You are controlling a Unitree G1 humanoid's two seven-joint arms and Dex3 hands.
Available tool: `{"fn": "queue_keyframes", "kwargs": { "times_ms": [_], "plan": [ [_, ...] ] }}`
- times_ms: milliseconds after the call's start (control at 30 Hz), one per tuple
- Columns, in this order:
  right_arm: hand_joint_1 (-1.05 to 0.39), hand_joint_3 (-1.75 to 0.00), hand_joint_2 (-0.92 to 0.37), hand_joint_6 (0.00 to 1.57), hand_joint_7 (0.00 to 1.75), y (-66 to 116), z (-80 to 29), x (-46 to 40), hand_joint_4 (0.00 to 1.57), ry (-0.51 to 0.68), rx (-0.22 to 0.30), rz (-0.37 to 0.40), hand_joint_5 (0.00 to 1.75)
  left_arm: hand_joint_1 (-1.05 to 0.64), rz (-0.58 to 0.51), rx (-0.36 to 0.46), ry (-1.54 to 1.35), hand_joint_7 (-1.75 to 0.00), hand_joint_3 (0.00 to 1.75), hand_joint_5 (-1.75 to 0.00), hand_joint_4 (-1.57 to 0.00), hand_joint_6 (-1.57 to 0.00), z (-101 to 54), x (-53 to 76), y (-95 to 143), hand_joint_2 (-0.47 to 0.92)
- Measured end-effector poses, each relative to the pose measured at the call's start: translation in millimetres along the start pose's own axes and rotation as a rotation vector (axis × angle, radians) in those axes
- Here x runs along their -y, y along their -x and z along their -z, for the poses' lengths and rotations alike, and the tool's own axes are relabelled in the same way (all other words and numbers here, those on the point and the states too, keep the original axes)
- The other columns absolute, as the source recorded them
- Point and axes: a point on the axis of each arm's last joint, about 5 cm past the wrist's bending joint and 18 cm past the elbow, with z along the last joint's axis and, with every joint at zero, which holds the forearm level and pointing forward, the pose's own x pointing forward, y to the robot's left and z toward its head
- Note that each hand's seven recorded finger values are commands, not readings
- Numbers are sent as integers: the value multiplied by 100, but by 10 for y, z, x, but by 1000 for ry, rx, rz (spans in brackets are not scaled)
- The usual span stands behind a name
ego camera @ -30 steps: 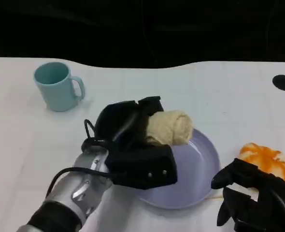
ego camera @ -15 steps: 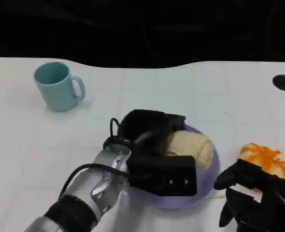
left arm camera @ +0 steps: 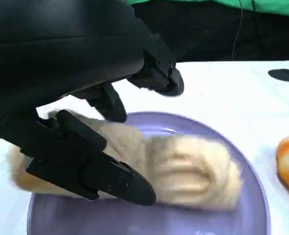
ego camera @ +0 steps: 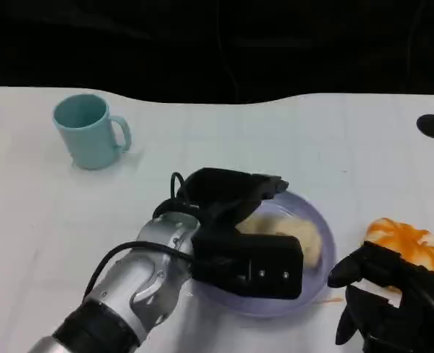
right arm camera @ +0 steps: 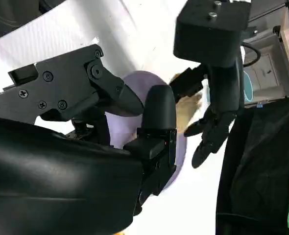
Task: Grasp the towel on the left side of the plate with the left hand and place it into the plate.
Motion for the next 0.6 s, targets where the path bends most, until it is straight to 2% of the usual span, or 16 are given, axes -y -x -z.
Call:
{"fn": "queue_keyframes", "kwargs": {
  "times_ms": [133,333,600],
  "plan": [
    [-8,-101,-74,50,149,-1,-1,3,61,2,5,-2,175,-80,15,4,-13,0,9,-16,-27,-13,26,-49,33,92],
    [-9,-101,-73,50,149,-9,0,-2,62,4,6,-4,175,-80,-6,10,-2,-1,12,-16,-28,-14,83,-141,120,92],
    [-8,-102,-74,50,149,-13,-3,-6,62,6,9,-6,175,-69,-42,39,22,-4,22,-27,-41,-22,229,-278,312,92]
  ]
}}
